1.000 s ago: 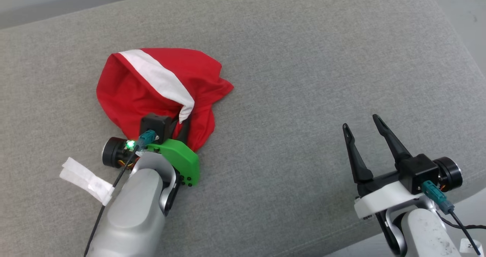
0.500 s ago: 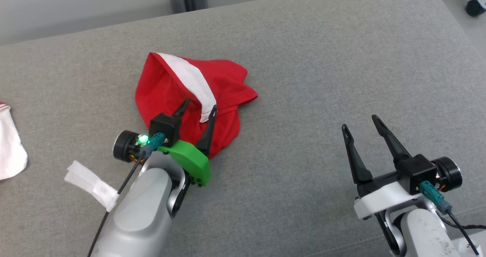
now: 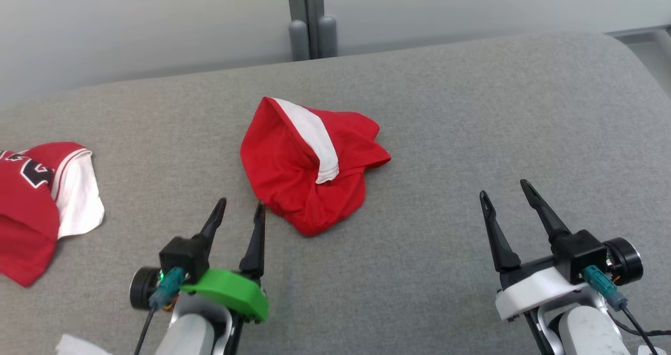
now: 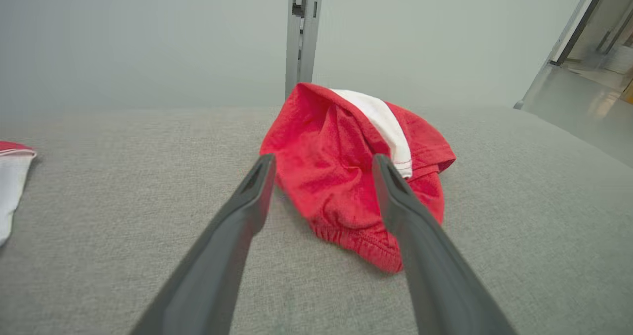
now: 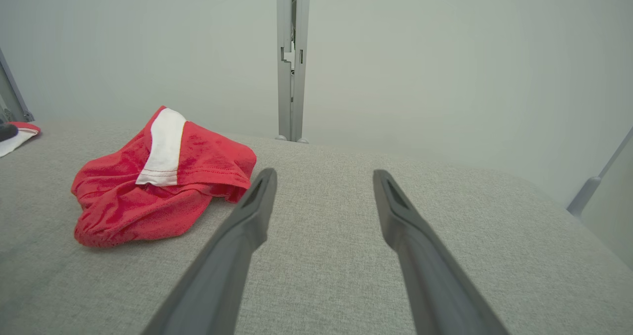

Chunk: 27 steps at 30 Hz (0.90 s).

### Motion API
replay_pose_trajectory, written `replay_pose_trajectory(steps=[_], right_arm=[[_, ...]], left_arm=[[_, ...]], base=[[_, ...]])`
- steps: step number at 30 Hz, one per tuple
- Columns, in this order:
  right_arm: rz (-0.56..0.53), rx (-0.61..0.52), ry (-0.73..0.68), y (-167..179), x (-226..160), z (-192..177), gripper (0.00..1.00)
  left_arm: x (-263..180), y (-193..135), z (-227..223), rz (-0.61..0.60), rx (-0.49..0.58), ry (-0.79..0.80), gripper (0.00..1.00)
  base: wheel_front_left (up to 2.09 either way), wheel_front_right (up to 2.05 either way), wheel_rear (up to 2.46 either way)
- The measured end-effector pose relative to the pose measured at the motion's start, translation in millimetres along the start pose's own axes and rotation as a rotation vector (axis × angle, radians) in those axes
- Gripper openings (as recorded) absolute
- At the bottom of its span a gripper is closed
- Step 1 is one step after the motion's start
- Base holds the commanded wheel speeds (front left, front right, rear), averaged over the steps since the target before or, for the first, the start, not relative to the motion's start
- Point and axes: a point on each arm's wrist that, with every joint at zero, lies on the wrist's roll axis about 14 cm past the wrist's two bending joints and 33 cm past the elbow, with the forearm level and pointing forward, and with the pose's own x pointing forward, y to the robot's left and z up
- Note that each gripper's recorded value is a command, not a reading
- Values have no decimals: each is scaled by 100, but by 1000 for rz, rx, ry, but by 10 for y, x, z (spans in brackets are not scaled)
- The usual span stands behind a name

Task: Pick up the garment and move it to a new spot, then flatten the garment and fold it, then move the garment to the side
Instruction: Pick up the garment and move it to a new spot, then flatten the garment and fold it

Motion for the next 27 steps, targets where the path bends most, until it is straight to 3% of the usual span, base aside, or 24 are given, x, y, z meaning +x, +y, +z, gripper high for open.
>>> replay_pose_trajectory(steps=[11,27], right_arm=[[31,29,-4,136,-113,26,100],[6,52,49,87,-267,-138,100]], left_arm=[[-694,459,23,216,-63,-50,100],[-832,447,-31,235,-93,-45,100]], base=[[0,0,0],[0,0,0]])
